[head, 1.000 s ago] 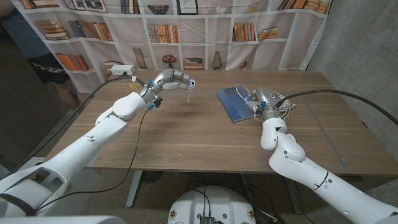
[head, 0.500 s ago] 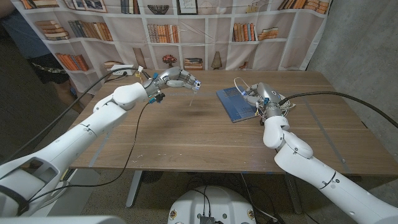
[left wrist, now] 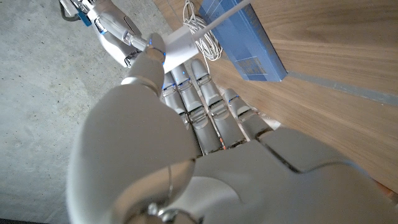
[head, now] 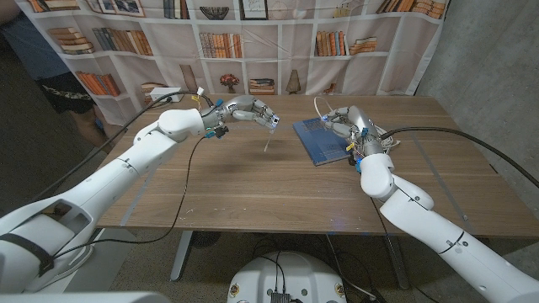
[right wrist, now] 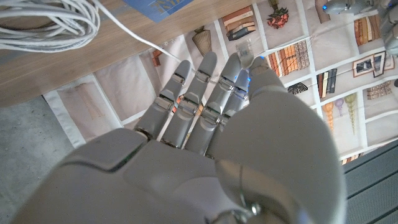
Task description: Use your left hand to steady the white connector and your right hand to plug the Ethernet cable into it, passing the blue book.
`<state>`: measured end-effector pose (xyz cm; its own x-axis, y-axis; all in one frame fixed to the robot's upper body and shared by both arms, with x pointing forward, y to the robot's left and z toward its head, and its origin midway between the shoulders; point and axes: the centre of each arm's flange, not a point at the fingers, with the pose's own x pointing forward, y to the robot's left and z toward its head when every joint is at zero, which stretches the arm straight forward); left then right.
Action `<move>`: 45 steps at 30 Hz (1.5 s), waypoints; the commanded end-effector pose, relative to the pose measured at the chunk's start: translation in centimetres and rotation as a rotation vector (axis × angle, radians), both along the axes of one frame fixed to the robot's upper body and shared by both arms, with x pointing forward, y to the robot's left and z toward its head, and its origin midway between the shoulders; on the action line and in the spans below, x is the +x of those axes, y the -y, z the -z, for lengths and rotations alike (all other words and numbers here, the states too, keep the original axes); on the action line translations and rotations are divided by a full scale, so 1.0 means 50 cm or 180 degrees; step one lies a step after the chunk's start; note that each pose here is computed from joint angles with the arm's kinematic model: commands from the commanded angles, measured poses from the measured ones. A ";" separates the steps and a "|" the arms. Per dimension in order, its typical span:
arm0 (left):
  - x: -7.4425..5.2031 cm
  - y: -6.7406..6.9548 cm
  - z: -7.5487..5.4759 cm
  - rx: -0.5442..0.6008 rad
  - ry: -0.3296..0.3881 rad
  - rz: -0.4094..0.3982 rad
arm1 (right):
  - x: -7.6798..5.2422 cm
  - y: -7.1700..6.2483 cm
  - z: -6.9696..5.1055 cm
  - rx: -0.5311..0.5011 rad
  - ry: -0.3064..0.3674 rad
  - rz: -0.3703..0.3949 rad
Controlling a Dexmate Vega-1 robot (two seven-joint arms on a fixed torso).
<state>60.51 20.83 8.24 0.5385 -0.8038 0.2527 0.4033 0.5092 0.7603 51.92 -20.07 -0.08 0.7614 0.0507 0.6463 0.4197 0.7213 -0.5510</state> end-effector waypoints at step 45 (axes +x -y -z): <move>0.073 0.112 0.047 -0.0065 -0.1170 0.0871 | -0.010 -0.110 -0.025 0.1004 0.1014 -0.1786</move>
